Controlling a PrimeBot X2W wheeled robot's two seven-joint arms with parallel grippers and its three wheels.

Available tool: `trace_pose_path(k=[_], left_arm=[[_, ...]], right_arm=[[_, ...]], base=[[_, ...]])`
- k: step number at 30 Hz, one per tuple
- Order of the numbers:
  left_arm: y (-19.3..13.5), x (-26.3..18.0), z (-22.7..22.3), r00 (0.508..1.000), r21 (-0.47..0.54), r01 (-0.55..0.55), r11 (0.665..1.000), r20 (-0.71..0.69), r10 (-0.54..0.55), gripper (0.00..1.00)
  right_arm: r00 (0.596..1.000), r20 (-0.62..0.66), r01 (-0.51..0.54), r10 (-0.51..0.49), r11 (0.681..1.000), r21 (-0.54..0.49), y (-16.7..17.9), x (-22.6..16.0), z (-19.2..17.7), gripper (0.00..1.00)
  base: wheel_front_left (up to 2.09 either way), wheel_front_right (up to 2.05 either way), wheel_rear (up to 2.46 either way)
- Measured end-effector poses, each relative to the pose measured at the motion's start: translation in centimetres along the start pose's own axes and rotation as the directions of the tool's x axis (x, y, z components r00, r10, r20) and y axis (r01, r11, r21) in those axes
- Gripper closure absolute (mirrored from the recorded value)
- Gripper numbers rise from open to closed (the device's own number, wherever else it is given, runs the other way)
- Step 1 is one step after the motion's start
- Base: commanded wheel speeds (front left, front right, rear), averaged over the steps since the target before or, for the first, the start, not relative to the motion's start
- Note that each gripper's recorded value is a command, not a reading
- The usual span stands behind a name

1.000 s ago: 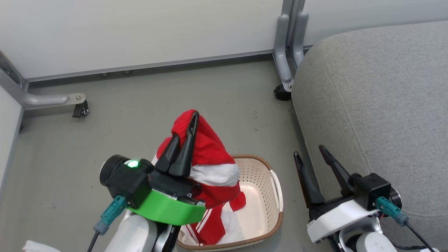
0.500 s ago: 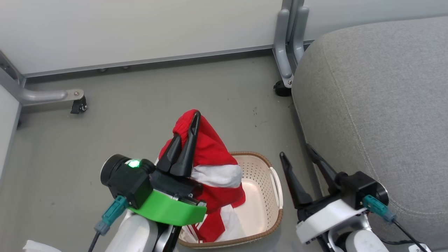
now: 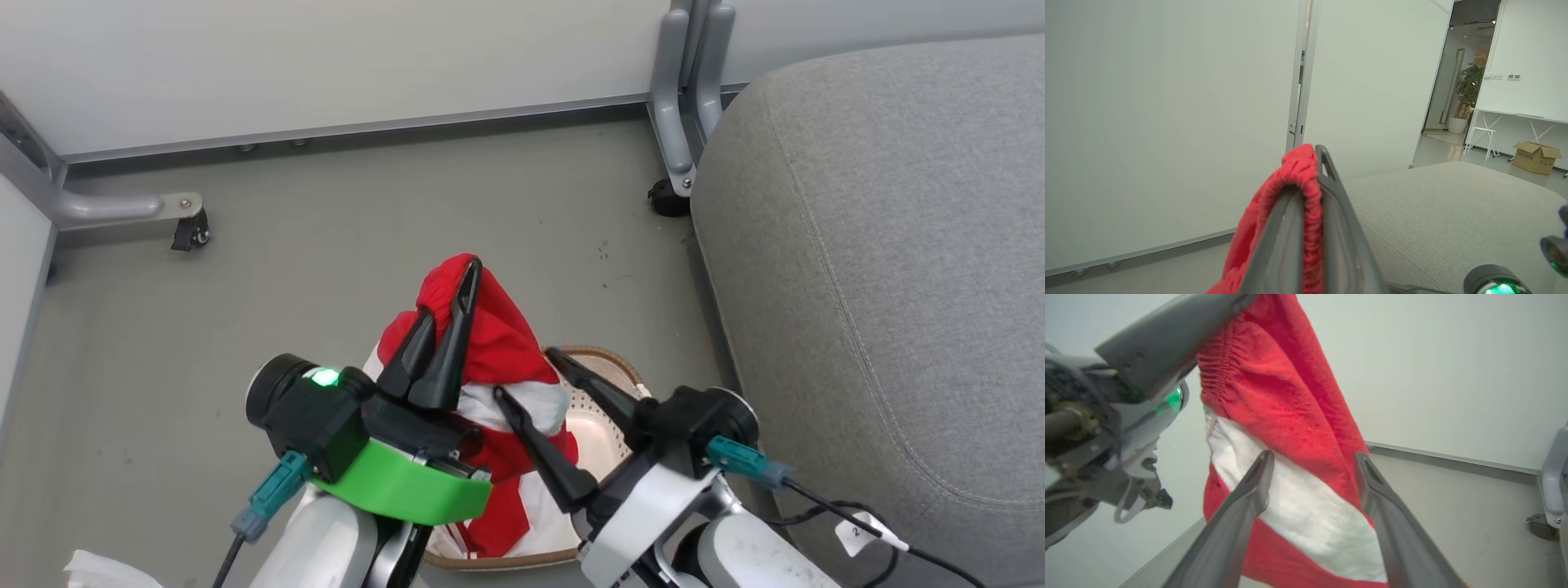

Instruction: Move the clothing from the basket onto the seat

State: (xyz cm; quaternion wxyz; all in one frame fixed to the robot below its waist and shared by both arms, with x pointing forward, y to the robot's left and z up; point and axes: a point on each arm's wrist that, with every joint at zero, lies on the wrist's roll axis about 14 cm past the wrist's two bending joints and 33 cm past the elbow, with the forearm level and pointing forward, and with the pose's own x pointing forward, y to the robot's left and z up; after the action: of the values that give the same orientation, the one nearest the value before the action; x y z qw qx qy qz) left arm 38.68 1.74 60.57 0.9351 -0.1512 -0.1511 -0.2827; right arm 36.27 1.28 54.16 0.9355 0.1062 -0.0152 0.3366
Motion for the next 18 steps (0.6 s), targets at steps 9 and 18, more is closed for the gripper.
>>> trace_pose_path(k=[9,18], left_arm=[[-0.3,0.2,-0.1,1.0,-0.005,0.01,1.0,-0.002,-0.01,1.0],[-0.7,0.3,-0.3,1.0,-0.014,0.023,1.0,-0.006,-0.023,1.0]], right_arm=[[0.996,-0.053,-0.072,0.072,0.997,0.001,0.9,1.1,-1.4,0.0],[0.986,-0.081,-0.143,0.143,0.99,0.007,2.1,1.8,-2.1,0.0]], base=[[0.0,0.0,0.0],[0.0,0.0,0.0]])
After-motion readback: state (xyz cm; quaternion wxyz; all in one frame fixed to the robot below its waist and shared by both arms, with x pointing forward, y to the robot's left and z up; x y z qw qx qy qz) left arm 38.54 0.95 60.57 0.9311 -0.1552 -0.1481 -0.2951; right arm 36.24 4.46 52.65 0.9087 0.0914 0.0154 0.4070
